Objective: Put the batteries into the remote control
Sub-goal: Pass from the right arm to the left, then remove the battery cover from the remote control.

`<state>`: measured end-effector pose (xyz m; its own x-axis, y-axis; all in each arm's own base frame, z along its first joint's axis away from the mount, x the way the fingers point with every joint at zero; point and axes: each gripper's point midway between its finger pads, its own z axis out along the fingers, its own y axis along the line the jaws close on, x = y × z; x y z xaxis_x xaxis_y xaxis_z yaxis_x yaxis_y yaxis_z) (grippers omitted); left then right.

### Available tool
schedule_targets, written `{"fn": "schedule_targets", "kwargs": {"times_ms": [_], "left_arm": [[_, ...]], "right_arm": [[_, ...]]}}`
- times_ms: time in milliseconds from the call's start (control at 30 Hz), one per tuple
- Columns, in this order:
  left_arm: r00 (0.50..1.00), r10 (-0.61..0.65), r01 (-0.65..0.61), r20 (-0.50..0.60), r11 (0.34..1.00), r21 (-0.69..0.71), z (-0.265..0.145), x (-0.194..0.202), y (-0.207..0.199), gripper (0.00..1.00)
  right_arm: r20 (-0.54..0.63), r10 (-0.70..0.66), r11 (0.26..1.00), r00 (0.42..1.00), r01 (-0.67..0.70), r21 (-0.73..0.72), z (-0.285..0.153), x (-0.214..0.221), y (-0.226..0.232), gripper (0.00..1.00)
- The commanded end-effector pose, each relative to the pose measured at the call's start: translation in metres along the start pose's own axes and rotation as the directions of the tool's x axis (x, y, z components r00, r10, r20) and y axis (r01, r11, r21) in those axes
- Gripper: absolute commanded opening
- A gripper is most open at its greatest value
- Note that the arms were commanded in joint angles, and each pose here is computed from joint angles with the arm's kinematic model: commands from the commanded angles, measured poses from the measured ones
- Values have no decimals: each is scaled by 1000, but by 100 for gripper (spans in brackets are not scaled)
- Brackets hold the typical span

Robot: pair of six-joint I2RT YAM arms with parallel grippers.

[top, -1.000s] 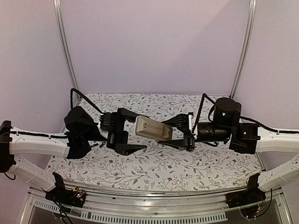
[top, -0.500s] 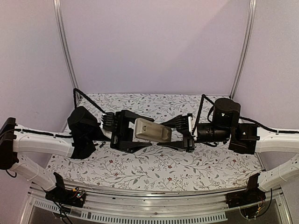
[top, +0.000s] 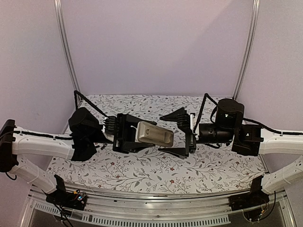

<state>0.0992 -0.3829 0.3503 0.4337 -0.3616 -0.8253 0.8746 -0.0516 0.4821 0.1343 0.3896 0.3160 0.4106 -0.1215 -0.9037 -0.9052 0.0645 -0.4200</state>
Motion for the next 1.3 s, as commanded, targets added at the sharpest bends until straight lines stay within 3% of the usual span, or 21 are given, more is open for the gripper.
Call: {"fn": "schedule_targets", "kwargs": {"times_ms": [0,133,233,300,367,433,533,733,1267], "left_arm": [[987,135,-142,-83,986,-87,-5,9,9,0],[904,353,-404,-241,889,-214,-19,24,38,0],[828,478,-544,-291,812,-214,-24,25,44,0],[798,516,-588,-313,780,-213,-26,25,47,0],[774,539,-618,-332,758,-210,-26,27,50,0],[760,550,-634,-346,746,-205,-27,29,51,0],[756,547,-637,-359,743,-208,-27,31,54,0],[763,532,-625,-366,752,-209,-27,33,54,0],[759,527,-626,-383,753,-204,-29,36,56,0]], "right_arm": [[16,92,981,996,-94,173,-16,-28,-37,99],[98,238,921,966,-257,294,-45,-61,-66,99],[153,389,857,908,-418,300,-50,-72,-75,99],[148,507,790,849,-526,316,-45,-68,-82,97],[65,610,711,790,-581,396,-35,-41,-88,88],[18,667,673,745,-613,413,-23,-29,-88,86],[-47,686,691,726,-630,355,-4,-20,-76,85],[-104,666,737,739,-629,248,12,-14,-54,73],[-105,641,765,760,-624,158,22,-17,-43,77]]}}
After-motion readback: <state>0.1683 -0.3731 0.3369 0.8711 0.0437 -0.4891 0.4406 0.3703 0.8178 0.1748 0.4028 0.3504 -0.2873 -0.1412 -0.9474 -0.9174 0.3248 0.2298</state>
